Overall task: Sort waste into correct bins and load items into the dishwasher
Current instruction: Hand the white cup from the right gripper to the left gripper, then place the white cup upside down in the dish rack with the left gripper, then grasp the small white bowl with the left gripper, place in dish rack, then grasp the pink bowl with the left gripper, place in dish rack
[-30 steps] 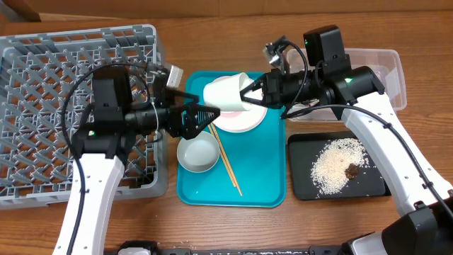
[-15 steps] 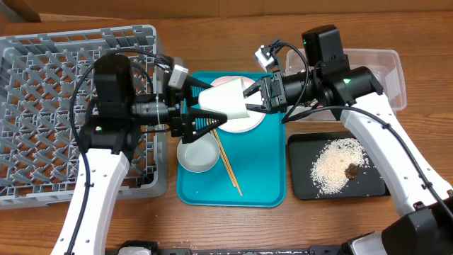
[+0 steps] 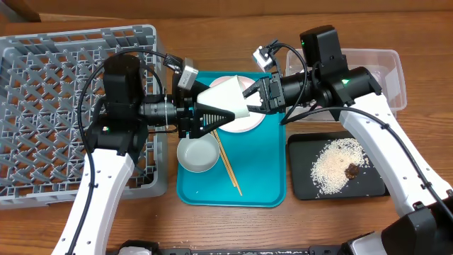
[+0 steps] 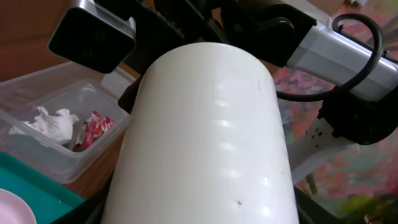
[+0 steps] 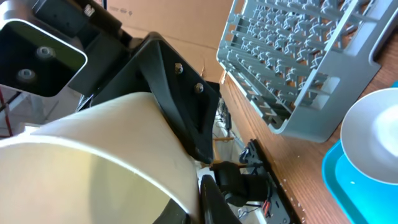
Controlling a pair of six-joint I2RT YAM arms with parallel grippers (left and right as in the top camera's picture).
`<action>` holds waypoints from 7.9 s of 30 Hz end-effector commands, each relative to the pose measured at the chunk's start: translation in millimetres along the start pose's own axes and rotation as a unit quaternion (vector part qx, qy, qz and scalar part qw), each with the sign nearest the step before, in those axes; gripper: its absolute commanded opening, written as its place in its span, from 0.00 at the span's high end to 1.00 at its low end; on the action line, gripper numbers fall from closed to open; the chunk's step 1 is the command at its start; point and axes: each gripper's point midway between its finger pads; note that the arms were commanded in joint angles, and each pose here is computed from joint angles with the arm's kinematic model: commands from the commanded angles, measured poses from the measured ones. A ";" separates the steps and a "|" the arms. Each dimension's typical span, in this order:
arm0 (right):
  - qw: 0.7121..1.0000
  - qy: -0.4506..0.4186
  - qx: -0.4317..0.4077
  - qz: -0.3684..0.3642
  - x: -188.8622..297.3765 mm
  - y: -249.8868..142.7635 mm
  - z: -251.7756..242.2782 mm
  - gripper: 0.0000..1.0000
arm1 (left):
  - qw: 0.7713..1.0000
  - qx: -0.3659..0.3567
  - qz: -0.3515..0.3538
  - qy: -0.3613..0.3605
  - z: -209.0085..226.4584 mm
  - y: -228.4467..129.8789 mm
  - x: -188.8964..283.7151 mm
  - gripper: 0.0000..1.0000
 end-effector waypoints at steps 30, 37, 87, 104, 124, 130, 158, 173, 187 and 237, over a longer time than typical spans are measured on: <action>0.800 -0.571 -0.142 -0.117 219.8 -56.7 -119.1 0.46 | 0.585 0.411 -0.115 0.689 135.1 -136.9 322.2 0.81; 0.800 -0.570 -0.151 -0.109 218.7 -62.2 -118.8 0.46 | 0.569 0.471 -0.064 0.671 172.3 -168.6 321.3 0.68; 0.780 -0.576 -0.184 -0.159 269.8 -77.3 -103.9 0.21 | 0.749 0.270 0.331 0.507 180.0 -192.0 -10.8 0.96; 0.780 -0.576 -0.186 -0.157 269.2 -78.9 -103.8 0.21 | 0.903 0.110 0.086 0.406 110.8 3.9 102.5 0.96; 0.781 -0.575 -0.189 -0.154 268.5 -80.7 -103.6 0.21 | 0.928 0.221 -0.103 0.282 209.0 -11.2 244.0 0.96; 0.781 -0.575 -0.189 -0.154 268.5 -80.7 -103.6 0.21 | 0.930 0.218 -0.144 0.260 236.8 -16.7 266.1 0.96; 0.781 -0.574 -0.197 -0.148 266.8 -85.3 -103.1 0.22 | 0.874 0.342 -0.206 0.275 176.6 -44.5 318.2 0.00; 0.706 -0.644 -0.248 -0.156 296.8 -105.2 -108.6 0.17 | 0.879 0.133 0.101 0.446 165.3 -0.9 83.2 0.00; 0.709 -0.641 -0.249 -0.154 294.9 -106.0 -108.3 0.15 | 0.811 0.032 0.292 0.507 267.0 -107.4 -68.2 0.29; 0.710 -0.640 -0.255 -0.146 293.1 -110.6 -107.5 0.16 | 0.902 0.331 -0.201 0.191 284.5 6.1 280.6 0.74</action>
Point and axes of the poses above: each gripper's point midway between its finger pads, its own x axis back along the fingers, its own z axis along the line the jaws close on, y = z × x, and after that the axes turned 8 degrees about x, right-handed
